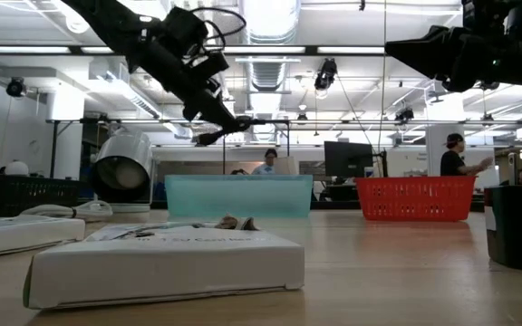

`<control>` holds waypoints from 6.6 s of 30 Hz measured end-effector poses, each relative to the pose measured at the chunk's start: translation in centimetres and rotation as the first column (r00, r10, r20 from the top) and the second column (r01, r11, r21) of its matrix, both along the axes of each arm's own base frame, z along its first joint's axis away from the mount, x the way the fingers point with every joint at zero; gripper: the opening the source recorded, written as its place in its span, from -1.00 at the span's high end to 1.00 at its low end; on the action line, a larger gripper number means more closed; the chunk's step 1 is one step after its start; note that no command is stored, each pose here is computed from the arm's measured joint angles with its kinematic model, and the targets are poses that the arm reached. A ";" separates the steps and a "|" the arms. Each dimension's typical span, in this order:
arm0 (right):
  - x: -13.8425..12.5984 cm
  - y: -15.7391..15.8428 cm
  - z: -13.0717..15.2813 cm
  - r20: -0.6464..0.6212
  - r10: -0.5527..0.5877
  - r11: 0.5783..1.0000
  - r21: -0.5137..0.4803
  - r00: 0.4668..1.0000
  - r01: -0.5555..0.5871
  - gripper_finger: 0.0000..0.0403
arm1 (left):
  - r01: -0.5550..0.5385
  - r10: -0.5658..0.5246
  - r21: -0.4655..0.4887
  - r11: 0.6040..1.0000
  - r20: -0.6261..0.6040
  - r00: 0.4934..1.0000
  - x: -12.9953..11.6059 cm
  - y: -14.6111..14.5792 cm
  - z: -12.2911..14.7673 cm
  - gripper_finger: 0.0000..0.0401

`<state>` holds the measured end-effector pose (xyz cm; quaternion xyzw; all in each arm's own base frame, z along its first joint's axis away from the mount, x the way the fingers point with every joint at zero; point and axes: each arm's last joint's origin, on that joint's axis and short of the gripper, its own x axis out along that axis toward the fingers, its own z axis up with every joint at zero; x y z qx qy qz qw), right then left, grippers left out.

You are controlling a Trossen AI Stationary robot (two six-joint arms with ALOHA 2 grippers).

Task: Pick and place items into bin
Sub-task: Put the black charger cable into the blue bin, then put the white charger cable into the blue bin, then put the blue charger adapter into the red basket

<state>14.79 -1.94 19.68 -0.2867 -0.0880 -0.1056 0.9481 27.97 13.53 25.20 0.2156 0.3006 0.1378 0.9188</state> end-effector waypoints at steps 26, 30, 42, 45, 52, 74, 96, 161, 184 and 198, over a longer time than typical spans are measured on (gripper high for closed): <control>0.0 0.0 0.0 -0.005 -0.001 1.000 -0.002 1.000 0.001 0.72 | -0.020 0.017 -0.108 0.994 -0.032 0.999 1.3 2.2 -2.3 0.90; 0.0 0.0 0.0 -0.005 -0.001 1.000 -0.002 1.000 0.001 0.72 | -0.023 0.020 -0.110 0.994 -0.029 0.999 1.3 2.2 -2.3 0.78; 0.0 0.0 0.0 -0.009 -0.010 0.999 -0.039 1.000 0.009 0.72 | -0.182 0.167 -0.358 0.916 -0.071 0.983 0.2 0.8 -1.5 0.14; 0.0 0.0 0.0 -0.009 -0.010 0.999 -0.043 1.000 0.010 0.72 | -0.284 0.237 -0.484 0.828 -0.157 0.959 -0.7 -0.4 -1.4 0.11; 0.1 0.0 0.5 0.008 -0.010 0.999 -0.045 1.000 0.011 0.72 | -0.588 0.411 -0.665 0.460 -0.428 0.805 -2.8 -4.1 -1.8 0.10; 0.4 0.0 1.4 0.031 -0.017 0.996 -0.092 0.999 0.019 0.72 | -0.822 0.499 -0.570 0.003 -0.711 0.495 -3.3 -12.6 -4.1 0.10; 0.4 0.0 1.5 0.034 -0.016 0.996 -0.092 0.999 0.019 0.72 | -0.904 0.496 -0.426 -0.030 -0.792 0.356 -5.6 -12.9 -8.5 0.10; 0.5 -0.1 1.3 0.016 -0.021 0.995 -0.098 1.000 0.023 0.72 | -0.681 0.341 -0.589 0.436 -0.592 0.730 0.9 -11.1 -3.3 0.96; 0.5 -0.1 1.3 0.015 -0.023 0.994 -0.104 1.000 0.024 0.72 | -0.491 0.421 -0.408 0.770 -0.255 0.871 1.8 -0.2 1.8 0.87; 0.5 -0.1 1.3 0.013 -0.024 0.994 -0.108 1.000 0.025 0.72 | -0.456 0.419 -0.406 0.792 -0.181 0.890 2.3 0.2 2.3 0.74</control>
